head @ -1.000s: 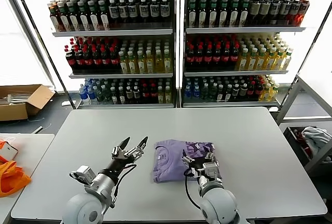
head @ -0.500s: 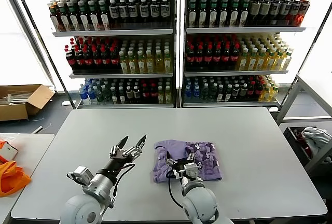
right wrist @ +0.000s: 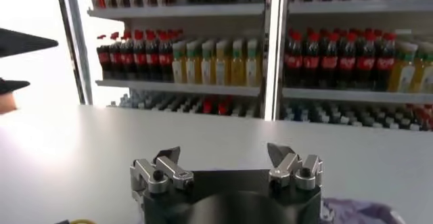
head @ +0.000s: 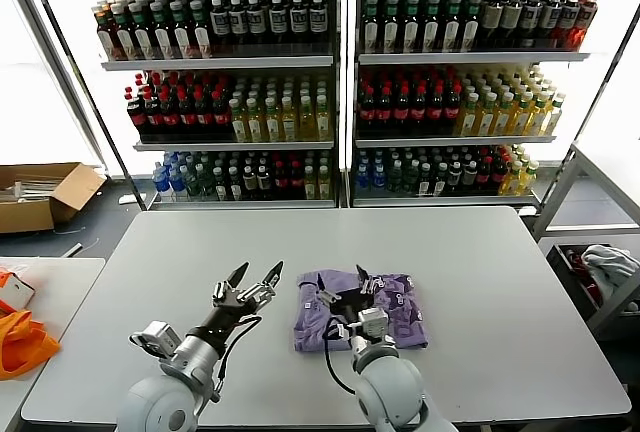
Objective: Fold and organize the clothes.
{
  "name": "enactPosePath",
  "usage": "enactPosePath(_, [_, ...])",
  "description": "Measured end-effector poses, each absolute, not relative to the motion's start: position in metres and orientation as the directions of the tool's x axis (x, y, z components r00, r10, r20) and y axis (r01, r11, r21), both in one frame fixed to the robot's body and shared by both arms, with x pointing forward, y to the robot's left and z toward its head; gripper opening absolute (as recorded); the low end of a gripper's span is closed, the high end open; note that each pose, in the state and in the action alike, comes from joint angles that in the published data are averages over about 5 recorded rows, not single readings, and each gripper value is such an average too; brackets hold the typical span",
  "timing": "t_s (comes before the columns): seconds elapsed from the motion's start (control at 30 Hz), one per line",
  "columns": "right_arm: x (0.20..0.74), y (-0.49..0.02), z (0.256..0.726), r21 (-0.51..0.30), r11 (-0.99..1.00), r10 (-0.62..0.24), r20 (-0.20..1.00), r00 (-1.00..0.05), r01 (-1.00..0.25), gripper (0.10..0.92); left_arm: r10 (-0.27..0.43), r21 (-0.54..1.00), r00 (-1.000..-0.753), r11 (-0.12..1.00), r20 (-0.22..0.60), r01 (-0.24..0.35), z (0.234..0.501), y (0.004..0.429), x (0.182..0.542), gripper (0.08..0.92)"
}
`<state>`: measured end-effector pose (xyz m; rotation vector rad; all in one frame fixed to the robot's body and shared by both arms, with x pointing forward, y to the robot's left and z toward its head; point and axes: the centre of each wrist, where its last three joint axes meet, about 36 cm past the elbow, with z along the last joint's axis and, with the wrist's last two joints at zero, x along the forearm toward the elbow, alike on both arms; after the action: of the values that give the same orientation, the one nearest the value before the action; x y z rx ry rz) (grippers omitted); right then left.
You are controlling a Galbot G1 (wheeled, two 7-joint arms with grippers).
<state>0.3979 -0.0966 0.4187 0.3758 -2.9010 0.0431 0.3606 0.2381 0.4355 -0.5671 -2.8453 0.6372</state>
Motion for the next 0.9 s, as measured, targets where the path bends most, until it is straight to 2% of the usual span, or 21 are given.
enactPosePath(0.27, [0.375, -0.138, 0.437, 0.003, 0.967, -0.253, 0.062, -0.965, -0.253, 0.823, 0.391, -0.423, -0.917, 0.846, 0.076, 0.326, 0.437, 0.242, 0.357, 0.823])
enactPosePath(0.47, [0.355, -0.183, 0.429, 0.006, 0.978, -0.208, -0.004, -0.978, -0.208, 0.823, 0.368, -0.377, -0.928, 0.87, 0.064, 0.319, 0.442, 0.251, 0.353, 0.823])
enactPosePath(0.9, [0.317, -0.263, 0.421, -0.006, 0.992, -0.128, -0.066, -0.99, -0.128, 0.823, 0.247, -0.233, -0.969, 0.942, -0.001, 0.241, 0.463, 0.287, 0.334, 0.823])
